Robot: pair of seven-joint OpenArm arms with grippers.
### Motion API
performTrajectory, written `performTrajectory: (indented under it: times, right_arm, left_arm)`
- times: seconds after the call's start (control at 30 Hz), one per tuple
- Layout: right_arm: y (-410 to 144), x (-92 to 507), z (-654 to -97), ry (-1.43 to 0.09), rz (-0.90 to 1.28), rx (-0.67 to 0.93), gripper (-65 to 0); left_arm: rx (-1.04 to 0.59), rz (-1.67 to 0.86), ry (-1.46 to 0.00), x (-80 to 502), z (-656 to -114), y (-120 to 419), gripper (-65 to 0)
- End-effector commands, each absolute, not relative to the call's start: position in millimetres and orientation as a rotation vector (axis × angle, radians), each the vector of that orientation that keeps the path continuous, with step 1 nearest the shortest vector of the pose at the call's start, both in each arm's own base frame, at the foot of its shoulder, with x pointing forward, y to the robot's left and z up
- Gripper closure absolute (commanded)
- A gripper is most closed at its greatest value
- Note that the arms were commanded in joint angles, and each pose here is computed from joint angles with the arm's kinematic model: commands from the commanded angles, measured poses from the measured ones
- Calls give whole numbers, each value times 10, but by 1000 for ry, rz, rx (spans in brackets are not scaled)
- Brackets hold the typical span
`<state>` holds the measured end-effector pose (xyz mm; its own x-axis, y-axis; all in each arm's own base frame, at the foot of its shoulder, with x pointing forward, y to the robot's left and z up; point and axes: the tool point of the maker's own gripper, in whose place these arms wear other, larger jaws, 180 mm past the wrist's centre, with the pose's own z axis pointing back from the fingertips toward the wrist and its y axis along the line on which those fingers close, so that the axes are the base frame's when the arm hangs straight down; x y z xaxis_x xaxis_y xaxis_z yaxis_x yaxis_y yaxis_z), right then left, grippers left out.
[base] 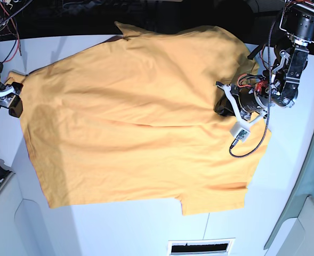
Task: Layout the t-shirt on the table in an organized manner, then fold the t-shirt properly
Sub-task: 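Pull the sleeve edge outward with the right gripper to flatten the shirt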
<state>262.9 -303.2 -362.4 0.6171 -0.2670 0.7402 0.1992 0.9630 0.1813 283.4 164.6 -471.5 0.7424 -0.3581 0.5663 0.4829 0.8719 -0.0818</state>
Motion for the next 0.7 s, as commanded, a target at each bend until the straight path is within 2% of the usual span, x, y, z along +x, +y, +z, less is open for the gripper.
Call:
performTrajectory:
  times: [0.0,0.17,0.3,0.47,0.67]
  right_arm:
    - [-3121,2699,-3494,-906,-267,48,-447]
    - [-3328,2533,-3614,-837,-340,-55,-447]
    - [-3365,2318,-3752,-792,-353,-67,-447]
    - [-3338,2158,-4014,-738,-405,-15,-447]
    - [-3277,2149,-4318,-767,-489,94,-445]
  left_arm:
    - [-131,-482,-472,2705,-4845,1889,-121]
    - [-121,-488,-466,2696,-4853,1906,-121]
    - [-113,-491,-464,2700,-4848,1938,-121]
    - [-114,-490,-465,2701,-4848,1934,-121]
    - [-113,-491,-464,2699,-4849,1936,-121]
